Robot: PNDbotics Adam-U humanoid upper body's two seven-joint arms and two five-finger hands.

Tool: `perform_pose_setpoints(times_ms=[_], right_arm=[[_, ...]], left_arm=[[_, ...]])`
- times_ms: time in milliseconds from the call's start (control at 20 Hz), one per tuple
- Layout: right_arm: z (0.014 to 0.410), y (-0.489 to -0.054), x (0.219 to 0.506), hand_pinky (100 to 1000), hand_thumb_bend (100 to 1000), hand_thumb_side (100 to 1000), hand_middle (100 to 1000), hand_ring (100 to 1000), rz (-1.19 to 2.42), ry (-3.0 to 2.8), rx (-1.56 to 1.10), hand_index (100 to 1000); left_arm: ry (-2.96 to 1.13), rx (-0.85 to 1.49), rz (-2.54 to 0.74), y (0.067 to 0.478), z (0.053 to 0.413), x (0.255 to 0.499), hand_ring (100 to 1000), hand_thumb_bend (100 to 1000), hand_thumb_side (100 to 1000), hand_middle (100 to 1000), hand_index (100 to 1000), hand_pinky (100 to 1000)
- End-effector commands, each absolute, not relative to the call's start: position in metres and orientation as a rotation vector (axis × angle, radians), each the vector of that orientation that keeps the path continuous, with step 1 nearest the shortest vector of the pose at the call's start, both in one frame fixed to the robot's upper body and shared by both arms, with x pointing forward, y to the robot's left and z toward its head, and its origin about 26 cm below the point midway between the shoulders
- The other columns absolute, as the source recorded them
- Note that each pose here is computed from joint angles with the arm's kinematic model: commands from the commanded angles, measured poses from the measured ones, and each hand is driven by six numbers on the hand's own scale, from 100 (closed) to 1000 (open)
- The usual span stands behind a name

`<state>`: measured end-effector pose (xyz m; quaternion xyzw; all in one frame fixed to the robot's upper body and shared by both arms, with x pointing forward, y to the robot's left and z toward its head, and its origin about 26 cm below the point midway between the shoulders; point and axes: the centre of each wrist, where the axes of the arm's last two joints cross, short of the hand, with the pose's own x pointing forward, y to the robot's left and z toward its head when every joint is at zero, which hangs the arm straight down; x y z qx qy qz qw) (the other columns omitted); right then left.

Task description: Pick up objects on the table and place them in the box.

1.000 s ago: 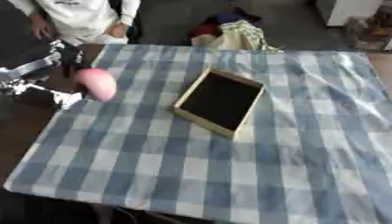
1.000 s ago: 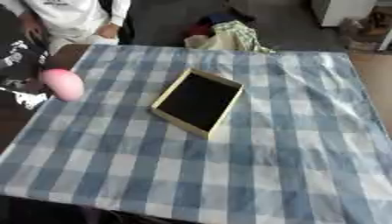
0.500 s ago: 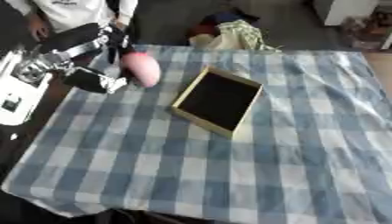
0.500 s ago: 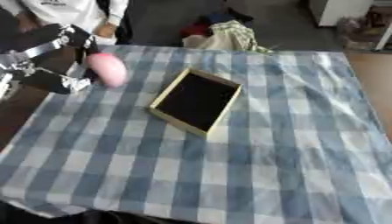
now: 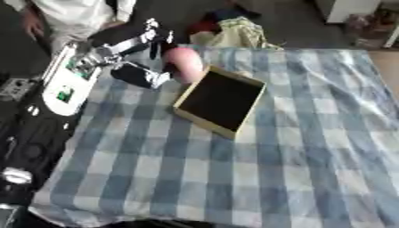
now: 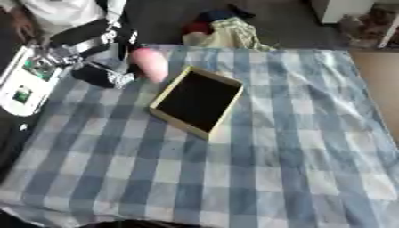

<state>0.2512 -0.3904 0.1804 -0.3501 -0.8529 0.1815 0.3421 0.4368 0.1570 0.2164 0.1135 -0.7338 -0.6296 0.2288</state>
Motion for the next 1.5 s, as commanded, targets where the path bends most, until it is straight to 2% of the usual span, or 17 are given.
perform_pose_setpoints(times_ms=[50, 400, 650, 900, 1000, 1150, 1400, 1500], right_arm=[[0.190, -0.388, 0.251, 767, 100, 919, 669, 565, 0.485, -2.256, -0.908, 723], [0.191, -0.386, 0.253, 766, 100, 919, 667, 564, 0.475, -2.272, -0.889, 722], [0.191, -0.384, 0.254, 765, 100, 919, 666, 563, 0.467, -2.282, -0.874, 721], [0.191, -0.384, 0.254, 764, 100, 920, 664, 562, 0.464, -2.286, -0.864, 721], [0.191, -0.383, 0.254, 764, 100, 920, 664, 562, 0.462, -2.286, -0.863, 720], [0.191, -0.383, 0.254, 764, 100, 920, 663, 562, 0.461, -2.286, -0.858, 720], [0.190, -0.383, 0.254, 763, 100, 921, 663, 561, 0.459, -2.283, -0.855, 720], [0.190, -0.383, 0.254, 763, 100, 921, 662, 561, 0.459, -2.281, -0.854, 720]], left_arm=[[-2.045, 0.365, -1.743, 0.143, 0.222, 0.441, 520, 100, 156, 481, 621, 422], [-2.033, 0.401, -1.702, 0.122, 0.203, 0.453, 516, 100, 181, 478, 617, 418], [-2.032, 0.466, -1.752, 0.104, 0.201, 0.456, 536, 100, 100, 496, 639, 437], [-1.987, 0.603, -1.799, 0.100, 0.193, 0.463, 551, 104, 100, 496, 655, 452], [-1.974, 0.630, -1.810, 0.100, 0.187, 0.465, 562, 132, 100, 506, 668, 465], [-1.970, 0.659, -1.839, 0.100, 0.182, 0.467, 605, 234, 100, 565, 730, 524], [-1.972, 0.726, -1.850, 0.101, 0.179, 0.468, 627, 278, 100, 597, 760, 546], [-1.964, 0.740, -1.858, 0.101, 0.177, 0.468, 661, 299, 100, 623, 789, 573]])
